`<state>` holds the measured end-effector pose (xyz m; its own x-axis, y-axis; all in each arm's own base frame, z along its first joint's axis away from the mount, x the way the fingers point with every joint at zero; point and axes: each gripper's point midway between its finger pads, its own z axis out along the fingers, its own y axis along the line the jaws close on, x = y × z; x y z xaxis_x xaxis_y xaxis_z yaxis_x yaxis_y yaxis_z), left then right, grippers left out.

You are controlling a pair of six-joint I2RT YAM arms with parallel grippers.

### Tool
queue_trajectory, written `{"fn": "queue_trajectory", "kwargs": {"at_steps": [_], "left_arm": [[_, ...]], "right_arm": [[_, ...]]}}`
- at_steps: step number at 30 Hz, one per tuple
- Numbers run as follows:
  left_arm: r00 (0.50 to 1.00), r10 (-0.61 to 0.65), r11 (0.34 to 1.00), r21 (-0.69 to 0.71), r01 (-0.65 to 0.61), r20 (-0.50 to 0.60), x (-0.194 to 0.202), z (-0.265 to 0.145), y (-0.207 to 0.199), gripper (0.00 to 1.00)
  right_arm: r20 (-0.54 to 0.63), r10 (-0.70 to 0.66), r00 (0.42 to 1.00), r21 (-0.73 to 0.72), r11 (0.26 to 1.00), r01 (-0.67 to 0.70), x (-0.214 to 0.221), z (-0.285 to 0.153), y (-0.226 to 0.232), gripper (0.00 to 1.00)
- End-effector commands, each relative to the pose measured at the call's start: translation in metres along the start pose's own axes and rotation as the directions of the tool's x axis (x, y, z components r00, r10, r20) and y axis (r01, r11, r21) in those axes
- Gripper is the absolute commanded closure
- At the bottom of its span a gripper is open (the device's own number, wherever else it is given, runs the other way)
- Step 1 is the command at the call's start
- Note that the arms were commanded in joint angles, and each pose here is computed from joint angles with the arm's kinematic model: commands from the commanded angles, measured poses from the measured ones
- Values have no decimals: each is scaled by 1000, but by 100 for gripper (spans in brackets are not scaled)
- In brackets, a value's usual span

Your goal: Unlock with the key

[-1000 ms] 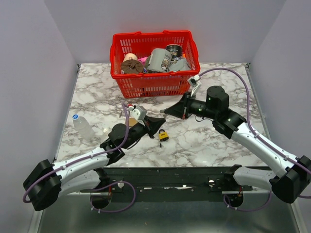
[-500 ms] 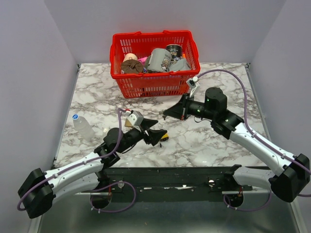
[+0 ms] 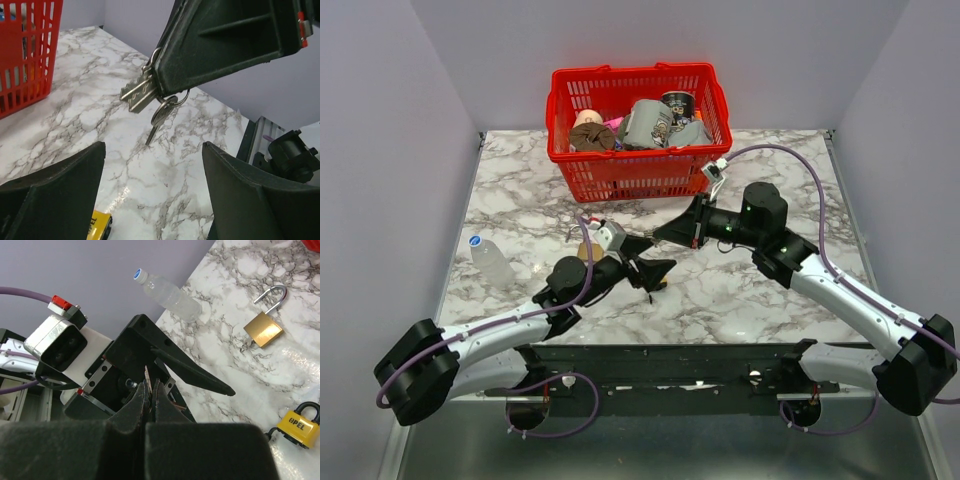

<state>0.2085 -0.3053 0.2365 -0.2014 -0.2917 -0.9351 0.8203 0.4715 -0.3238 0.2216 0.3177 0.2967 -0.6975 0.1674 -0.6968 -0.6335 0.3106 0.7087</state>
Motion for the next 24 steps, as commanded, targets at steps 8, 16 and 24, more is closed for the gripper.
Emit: {"fn": "queue_trajectory", "kwargs": {"at_steps": [8,16,24], "left_arm": [[993,8,996,90,-18,115,-32,9,-20,40],[990,-39,996,81,29,133,-32,11,-18,76],[988,-61,996,72,51,139,-31,4,-16,100]], "right_arm": [[-2,-4,1000,-35,999,4,-1,2,3,99],[2,-2,1000,-22,1000,2,1,2,-1,99],[-5,0,1000,-8,1000,0,4,4,-8,99]]}}
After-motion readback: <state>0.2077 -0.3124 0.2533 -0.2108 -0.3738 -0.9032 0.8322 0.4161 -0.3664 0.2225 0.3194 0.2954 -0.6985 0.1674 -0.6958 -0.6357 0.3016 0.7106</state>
